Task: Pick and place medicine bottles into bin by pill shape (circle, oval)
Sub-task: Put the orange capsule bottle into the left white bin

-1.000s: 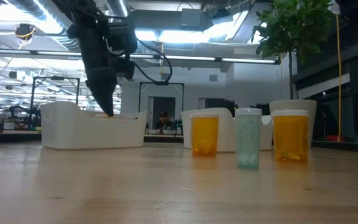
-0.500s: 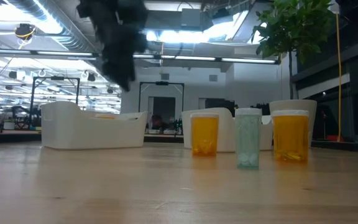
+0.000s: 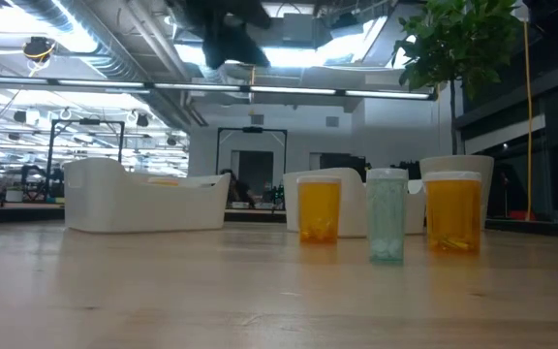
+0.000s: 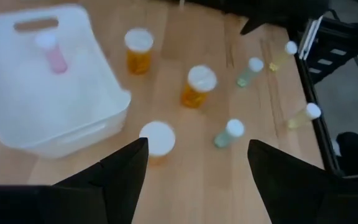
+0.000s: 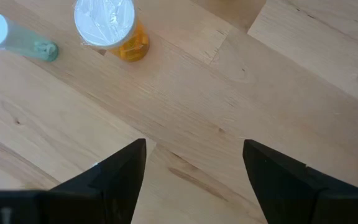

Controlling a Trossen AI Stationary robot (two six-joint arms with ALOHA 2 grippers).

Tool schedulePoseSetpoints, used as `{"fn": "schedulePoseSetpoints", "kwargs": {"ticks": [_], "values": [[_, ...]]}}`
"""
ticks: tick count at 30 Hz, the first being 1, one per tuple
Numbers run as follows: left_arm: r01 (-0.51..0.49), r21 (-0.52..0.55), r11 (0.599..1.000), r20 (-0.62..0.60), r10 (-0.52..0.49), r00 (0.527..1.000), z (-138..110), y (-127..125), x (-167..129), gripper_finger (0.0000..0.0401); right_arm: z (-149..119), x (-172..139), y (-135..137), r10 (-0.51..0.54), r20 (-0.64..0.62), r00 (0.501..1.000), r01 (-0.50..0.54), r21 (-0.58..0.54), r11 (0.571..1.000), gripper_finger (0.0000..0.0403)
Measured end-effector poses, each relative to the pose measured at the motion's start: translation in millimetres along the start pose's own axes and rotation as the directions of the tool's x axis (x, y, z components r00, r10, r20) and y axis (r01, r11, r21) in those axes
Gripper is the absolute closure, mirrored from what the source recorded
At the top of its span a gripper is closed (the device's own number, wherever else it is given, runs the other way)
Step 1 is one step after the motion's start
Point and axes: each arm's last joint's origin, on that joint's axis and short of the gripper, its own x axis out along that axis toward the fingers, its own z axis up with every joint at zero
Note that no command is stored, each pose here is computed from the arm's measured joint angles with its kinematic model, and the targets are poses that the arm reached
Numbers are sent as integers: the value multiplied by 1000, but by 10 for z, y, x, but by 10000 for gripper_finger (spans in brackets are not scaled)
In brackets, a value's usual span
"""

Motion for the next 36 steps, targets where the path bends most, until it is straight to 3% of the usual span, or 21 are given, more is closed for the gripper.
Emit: {"fn": "schedulePoseSetpoints", "kwargs": {"ticks": [9,21,27,36], "values": [[-17,49,999,108,11,994,10,-281,-6,133,0,0,0,0,0,1000,0,0,1000,133],[-11,-5,1000,104,11,995,-2,-304,-3,140,-2,-1,4,3,-9,1000,-3,2,1000,133],[-55,-40,998,157,60,986,59,-312,173,140,-3,0,4,3,-10,1000,-3,2,1000,133],[-119,100,988,-29,122,992,329,-388,661,140,-10,-1,4,-1,-34,999,1,1,1000,133]]}}
